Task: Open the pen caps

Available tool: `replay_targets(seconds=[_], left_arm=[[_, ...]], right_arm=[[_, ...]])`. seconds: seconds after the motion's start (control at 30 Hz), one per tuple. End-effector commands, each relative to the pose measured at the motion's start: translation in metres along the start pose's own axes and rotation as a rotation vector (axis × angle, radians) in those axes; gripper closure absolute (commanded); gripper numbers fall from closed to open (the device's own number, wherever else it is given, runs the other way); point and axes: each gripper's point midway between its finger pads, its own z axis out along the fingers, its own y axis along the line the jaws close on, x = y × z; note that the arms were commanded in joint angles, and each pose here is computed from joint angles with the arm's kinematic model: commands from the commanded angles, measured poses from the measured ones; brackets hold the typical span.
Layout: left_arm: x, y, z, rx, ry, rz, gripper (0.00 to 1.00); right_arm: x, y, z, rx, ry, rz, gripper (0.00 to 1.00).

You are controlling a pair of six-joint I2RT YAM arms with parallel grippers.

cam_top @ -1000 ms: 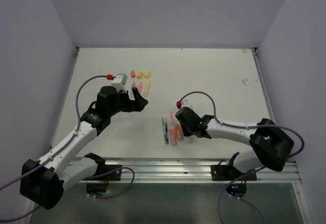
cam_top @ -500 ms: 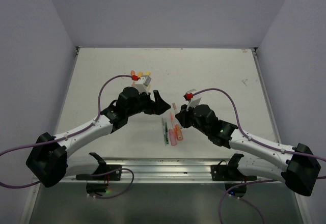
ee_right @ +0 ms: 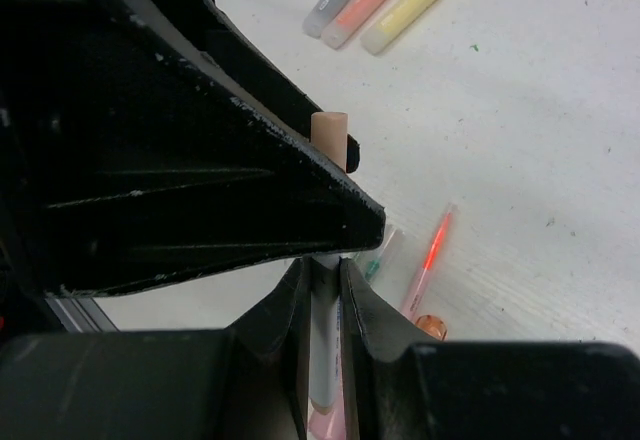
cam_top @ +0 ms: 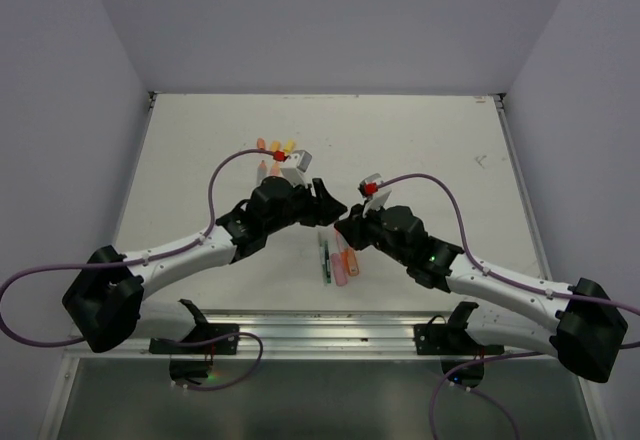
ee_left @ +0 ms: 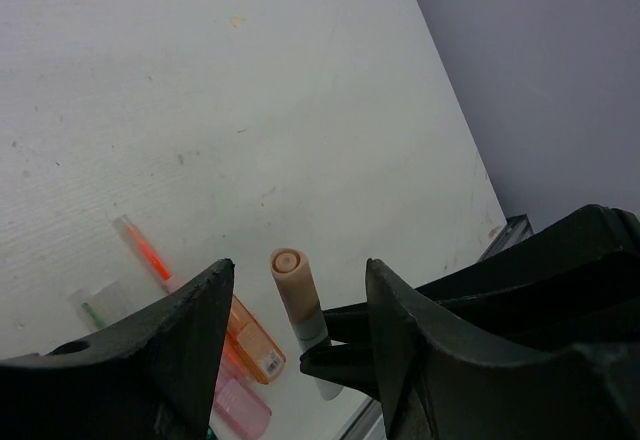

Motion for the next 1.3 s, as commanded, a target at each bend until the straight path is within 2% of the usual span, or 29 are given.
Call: replay_targets(seconds=[0.0, 0.17, 0.27, 0.37, 0.4, 0.43, 0.47, 0.6, 0.73, 0.8, 0.9, 1.07, 1.27], left_arm=[[-0.028, -0.012, 0.004, 0.008, -0.108, -0.029, 0.42], [-0.035, -0.011, 0.005, -0.017, -0.135, -0.042, 0.54], [-0.035, -0.01, 0.006, -0.02, -0.131, -0.045, 0.66], [-0.035, -0.011, 0.006, -0.017, -0.134, -0.051, 0.85], [-0.036, -0.011, 0.006, -0.015, -0.134, -0.051, 0.97], [-0.035, -0.011, 0.006, -0.016, -0.133, -0.053, 1.0], [-0.035, -0.011, 0.006, -0.015, -0.132, -0.054, 1.0], [-0.034, -0.015, 0.004, 0.007, -0.128, -0.053, 1.0], [-0.033, -0.022, -0.001, 0.051, -0.125, -0.038, 1.0], [-0.035, -0.026, -0.005, 0.067, -0.134, -0.029, 1.0], [-0.041, -0.031, -0.011, 0.091, -0.16, -0.018, 1.0], [-0.054, -0.033, -0.016, 0.083, -0.205, 0.02, 1.0], [-0.107, -0.035, -0.025, 0.081, -0.336, 0.025, 1.0]], right_arm=[[-0.012, 0.009, 0.003, -0.037, -0.05, 0.009, 1.0], [-0.008, 0.009, 0.003, -0.039, -0.046, 0.012, 1.0], [-0.007, 0.009, 0.003, -0.038, -0.045, 0.012, 1.0], [-0.006, 0.008, 0.004, -0.035, -0.043, 0.013, 1.0], [-0.006, 0.008, 0.003, -0.035, -0.046, 0.017, 1.0], [-0.004, 0.007, 0.003, -0.038, -0.041, 0.02, 0.96], [-0.005, 0.008, 0.004, -0.043, -0.048, 0.025, 0.85], [0.001, 0.013, 0.007, -0.068, -0.035, 0.039, 0.62], [0.003, 0.012, 0.011, -0.064, -0.033, 0.052, 0.51], [0.002, 0.012, 0.014, -0.06, -0.031, 0.055, 0.51], [0.0, 0.014, 0.018, -0.058, -0.033, 0.058, 0.56], [-0.003, 0.015, 0.018, -0.067, -0.036, 0.046, 1.0], [0.014, 0.013, 0.013, -0.087, 0.011, 0.0, 1.0]])
